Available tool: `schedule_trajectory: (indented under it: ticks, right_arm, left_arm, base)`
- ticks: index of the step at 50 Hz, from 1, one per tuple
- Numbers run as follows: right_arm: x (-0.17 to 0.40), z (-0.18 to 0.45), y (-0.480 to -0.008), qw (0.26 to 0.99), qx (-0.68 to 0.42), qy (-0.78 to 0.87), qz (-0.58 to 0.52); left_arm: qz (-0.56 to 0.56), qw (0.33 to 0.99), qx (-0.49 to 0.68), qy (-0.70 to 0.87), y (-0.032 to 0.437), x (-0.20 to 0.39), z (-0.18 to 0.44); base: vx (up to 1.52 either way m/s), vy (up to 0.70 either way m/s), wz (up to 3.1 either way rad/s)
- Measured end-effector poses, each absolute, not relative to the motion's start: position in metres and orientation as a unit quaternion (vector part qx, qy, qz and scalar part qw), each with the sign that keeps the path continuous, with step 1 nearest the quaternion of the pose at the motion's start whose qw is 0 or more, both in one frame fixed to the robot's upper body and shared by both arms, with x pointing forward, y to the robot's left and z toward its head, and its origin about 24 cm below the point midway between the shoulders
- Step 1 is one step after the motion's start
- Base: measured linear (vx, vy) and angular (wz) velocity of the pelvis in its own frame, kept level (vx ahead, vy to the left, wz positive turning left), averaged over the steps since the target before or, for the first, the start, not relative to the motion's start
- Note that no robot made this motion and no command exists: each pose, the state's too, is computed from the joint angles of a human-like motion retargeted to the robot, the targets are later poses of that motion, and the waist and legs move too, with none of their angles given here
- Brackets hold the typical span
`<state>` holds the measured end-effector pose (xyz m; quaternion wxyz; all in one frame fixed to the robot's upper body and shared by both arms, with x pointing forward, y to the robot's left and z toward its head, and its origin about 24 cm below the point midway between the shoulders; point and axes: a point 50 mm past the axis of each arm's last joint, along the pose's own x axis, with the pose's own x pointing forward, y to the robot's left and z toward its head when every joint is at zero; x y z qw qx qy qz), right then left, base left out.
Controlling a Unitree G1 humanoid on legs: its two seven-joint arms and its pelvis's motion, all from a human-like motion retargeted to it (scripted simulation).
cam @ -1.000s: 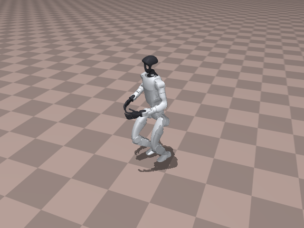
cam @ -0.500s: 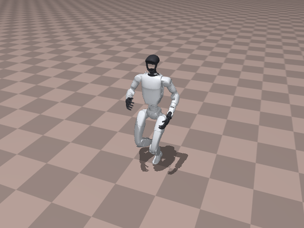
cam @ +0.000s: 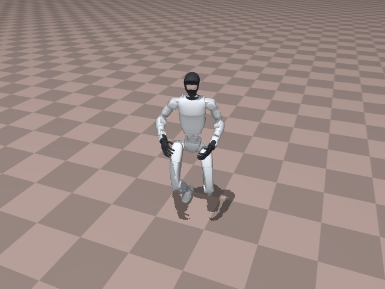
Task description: Run
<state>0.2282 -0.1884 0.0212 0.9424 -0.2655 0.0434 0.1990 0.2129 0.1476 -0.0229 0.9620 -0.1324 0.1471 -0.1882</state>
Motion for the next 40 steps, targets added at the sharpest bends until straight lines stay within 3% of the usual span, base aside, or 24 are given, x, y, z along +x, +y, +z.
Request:
schedule_trajectory:
  ticks: [3, 7, 15, 24, 32, 40]
  right_arm:
    - [0.265, 0.067, -0.155, 0.941, -0.252, -0.069, 0.213]
    - [0.268, 0.097, -0.124, 0.944, -0.176, -0.14, 0.243]
    - [0.243, 0.071, -0.109, 0.927, -0.175, -0.089, 0.321]
    - [0.202, -0.012, -0.169, 0.917, -0.261, 0.106, 0.282]
    - [0.157, -0.041, -0.221, 0.914, -0.273, 0.21, 0.216]
    - [0.149, -0.071, -0.232, 0.898, -0.286, 0.284, 0.178]
  left_arm:
    - [-0.16, 0.963, -0.122, 0.179, 0.169, 0.192, -0.035]
    - [-0.124, 0.963, -0.129, 0.2, 0.196, 0.16, -0.037]
    - [-0.096, 0.962, -0.152, 0.205, 0.2, 0.155, -0.037]
    - [-0.118, 0.985, -0.039, 0.122, 0.19, 0.239, -0.01]
    - [-0.128, 0.989, -0.043, 0.067, 0.187, 0.254, 0.008]
    - [-0.124, 0.984, -0.081, 0.099, 0.179, 0.246, -0.008]
  base:
    - [0.41, 0.02, 0.57]
    - [0.59, 0.2, 0.54]
    - [0.42, 0.16, 0.52]
    - [0.41, 0.03, 0.93]
    - [0.57, -0.08, -0.33]
    - [0.4, -0.14, -0.06]
